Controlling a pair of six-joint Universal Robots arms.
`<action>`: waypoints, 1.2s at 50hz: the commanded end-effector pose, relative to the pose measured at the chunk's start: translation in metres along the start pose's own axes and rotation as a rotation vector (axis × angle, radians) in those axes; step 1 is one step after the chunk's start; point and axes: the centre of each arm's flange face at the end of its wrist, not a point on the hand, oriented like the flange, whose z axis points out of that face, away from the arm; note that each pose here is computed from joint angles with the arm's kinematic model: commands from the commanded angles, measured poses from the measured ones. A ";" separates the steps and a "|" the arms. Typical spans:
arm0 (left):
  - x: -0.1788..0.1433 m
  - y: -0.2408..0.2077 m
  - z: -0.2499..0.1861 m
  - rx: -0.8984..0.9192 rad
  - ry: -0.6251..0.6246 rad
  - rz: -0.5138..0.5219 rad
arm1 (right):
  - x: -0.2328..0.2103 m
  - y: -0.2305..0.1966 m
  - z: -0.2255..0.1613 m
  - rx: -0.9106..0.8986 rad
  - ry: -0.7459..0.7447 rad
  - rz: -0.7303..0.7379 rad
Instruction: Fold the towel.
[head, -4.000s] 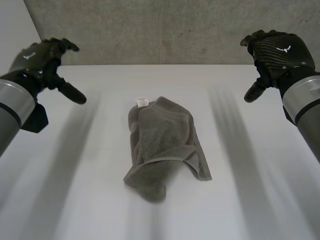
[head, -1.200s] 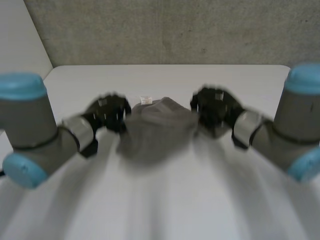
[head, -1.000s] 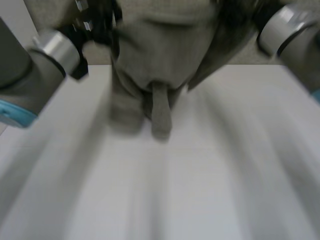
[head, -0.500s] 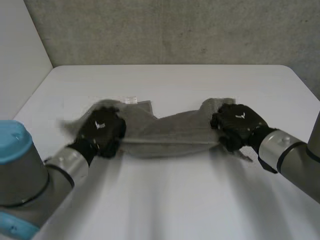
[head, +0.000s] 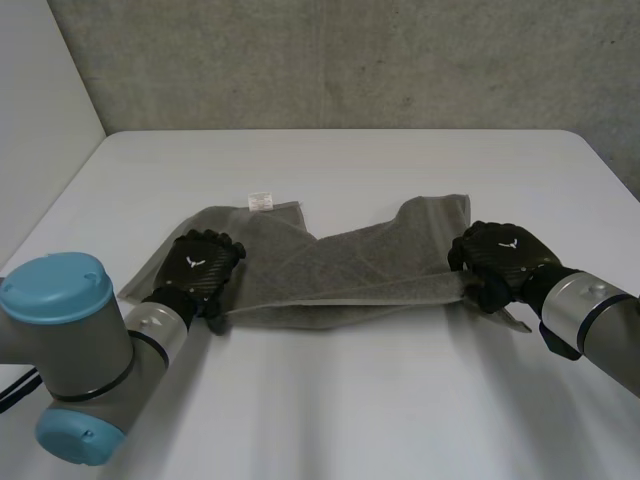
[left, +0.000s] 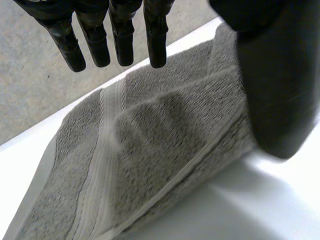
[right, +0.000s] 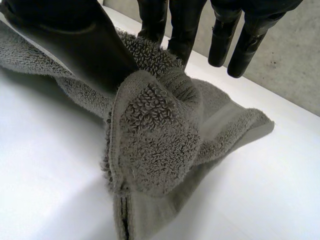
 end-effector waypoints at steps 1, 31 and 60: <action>0.002 0.007 0.001 -0.026 -0.006 0.000 | 0.006 0.005 0.001 -0.016 0.014 0.026; -0.011 0.018 0.014 -0.057 -0.030 -0.014 | 0.010 0.008 0.004 -0.021 0.023 0.061; -0.027 0.001 0.012 -0.044 -0.037 -0.056 | 0.028 0.021 0.014 -0.059 0.057 0.077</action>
